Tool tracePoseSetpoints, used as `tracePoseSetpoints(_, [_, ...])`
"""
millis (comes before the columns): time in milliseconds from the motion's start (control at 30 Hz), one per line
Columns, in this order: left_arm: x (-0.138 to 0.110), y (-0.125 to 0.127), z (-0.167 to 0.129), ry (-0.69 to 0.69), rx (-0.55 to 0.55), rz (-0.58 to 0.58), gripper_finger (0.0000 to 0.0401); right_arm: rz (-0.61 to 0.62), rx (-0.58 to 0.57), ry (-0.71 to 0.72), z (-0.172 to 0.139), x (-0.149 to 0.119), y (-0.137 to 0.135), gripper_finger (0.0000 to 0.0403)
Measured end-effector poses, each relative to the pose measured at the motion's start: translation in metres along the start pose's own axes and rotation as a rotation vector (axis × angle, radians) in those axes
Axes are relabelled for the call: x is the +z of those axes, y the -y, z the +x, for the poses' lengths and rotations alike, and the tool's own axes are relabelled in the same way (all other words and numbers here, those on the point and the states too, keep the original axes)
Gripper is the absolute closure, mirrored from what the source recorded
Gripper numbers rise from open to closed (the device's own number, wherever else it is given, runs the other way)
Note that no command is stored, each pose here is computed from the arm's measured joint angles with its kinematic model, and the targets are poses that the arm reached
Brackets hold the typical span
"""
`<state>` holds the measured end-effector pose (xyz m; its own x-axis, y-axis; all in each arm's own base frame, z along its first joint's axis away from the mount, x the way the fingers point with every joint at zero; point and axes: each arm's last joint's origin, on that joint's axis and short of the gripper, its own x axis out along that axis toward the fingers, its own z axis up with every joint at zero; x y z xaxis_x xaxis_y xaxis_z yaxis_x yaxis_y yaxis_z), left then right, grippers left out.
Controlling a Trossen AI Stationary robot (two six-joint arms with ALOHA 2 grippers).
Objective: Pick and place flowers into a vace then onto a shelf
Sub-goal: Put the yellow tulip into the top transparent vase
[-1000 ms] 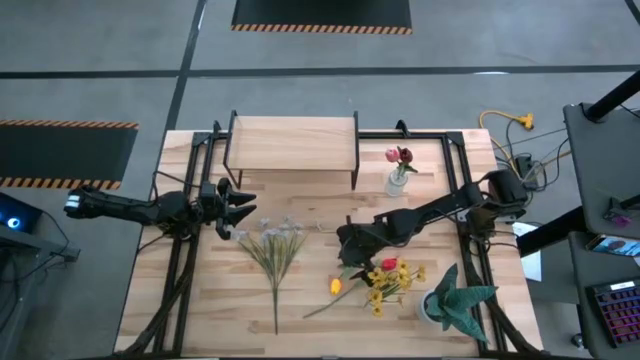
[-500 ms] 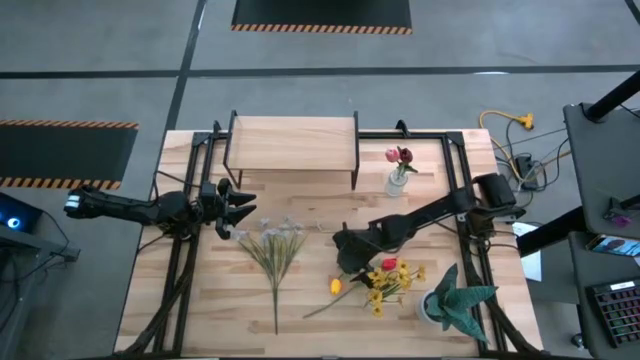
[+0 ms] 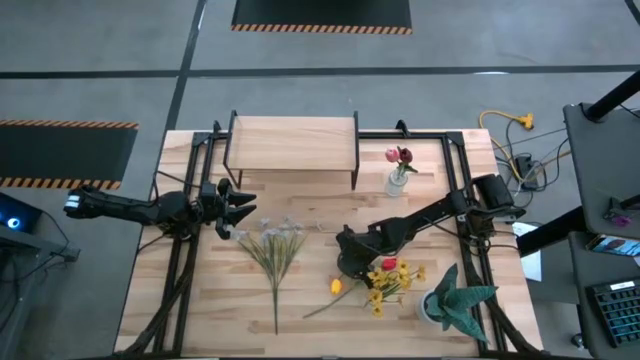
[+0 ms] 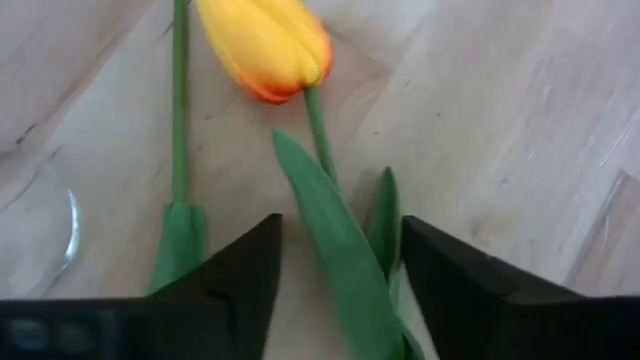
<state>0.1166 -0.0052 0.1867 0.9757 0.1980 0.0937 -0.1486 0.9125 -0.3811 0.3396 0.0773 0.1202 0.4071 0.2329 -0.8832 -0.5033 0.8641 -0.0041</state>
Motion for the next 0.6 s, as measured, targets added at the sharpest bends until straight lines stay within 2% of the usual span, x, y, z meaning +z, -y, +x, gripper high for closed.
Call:
tracePoseSetpoints(300, [0.000, 0.000, 0.000, 0.000, 0.000, -0.019, 0.0242, 0.156, -0.019, -0.035, -0.008, -0.003, 0.000, 0.0383])
tracePoseSetpoints(433, [0.000, 0.000, 0.000, 0.000, 0.000, -0.021, 0.0242, 0.164, -0.055, 0.007, -0.029, 0.002, 0.001, 0.0391])
tracePoseSetpoints(600, [0.000, 0.000, 0.000, 0.000, 0.000, -0.021, 0.0242, 0.184, -0.138, 0.135, -0.078, 0.011, 0.012, 0.0393])
